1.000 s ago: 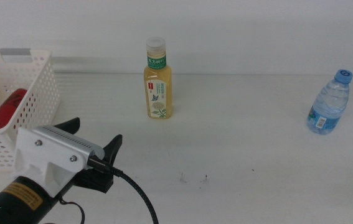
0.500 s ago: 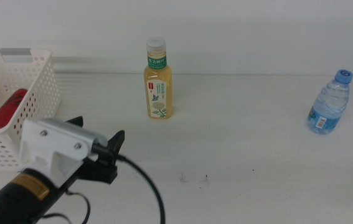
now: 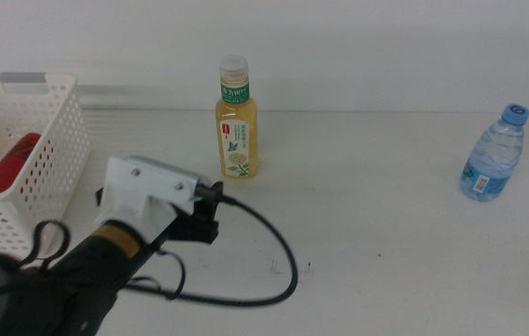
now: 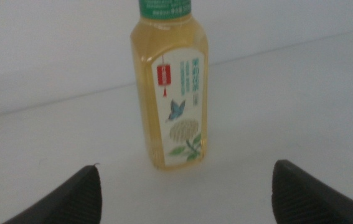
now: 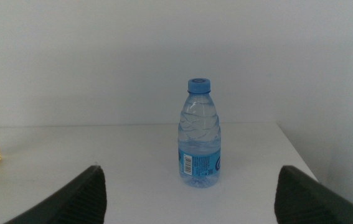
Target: Use arms to grab the bottles and put them into the dustbin to the left of the table.
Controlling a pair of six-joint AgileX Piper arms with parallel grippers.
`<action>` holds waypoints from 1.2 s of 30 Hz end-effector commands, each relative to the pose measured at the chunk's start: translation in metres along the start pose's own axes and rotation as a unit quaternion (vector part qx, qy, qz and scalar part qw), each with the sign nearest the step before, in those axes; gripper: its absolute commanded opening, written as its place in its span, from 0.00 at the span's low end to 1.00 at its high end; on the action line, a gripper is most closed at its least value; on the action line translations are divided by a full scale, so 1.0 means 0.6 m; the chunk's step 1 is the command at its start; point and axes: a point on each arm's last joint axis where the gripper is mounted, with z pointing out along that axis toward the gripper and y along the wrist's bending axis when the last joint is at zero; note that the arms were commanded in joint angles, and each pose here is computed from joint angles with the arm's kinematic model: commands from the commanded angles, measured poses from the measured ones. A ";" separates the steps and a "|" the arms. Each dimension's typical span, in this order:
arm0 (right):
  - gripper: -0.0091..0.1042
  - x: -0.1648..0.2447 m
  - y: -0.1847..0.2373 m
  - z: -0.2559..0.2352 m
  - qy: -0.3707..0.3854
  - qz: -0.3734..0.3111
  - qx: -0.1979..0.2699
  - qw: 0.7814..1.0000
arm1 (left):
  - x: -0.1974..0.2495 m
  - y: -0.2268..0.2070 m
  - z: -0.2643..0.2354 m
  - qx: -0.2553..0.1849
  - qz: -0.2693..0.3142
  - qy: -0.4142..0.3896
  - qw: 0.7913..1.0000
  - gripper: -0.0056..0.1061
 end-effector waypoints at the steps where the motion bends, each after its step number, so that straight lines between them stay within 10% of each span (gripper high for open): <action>1: 0.90 0.000 0.000 0.000 -0.004 -0.007 0.002 1.000 | -0.008 -0.004 0.020 0.000 -0.007 -0.018 1.000 0.89; 36: 0.90 0.000 0.000 0.000 -0.004 -0.007 0.002 1.000 | -0.002 -0.012 0.212 -0.021 -0.052 -0.043 0.997 0.89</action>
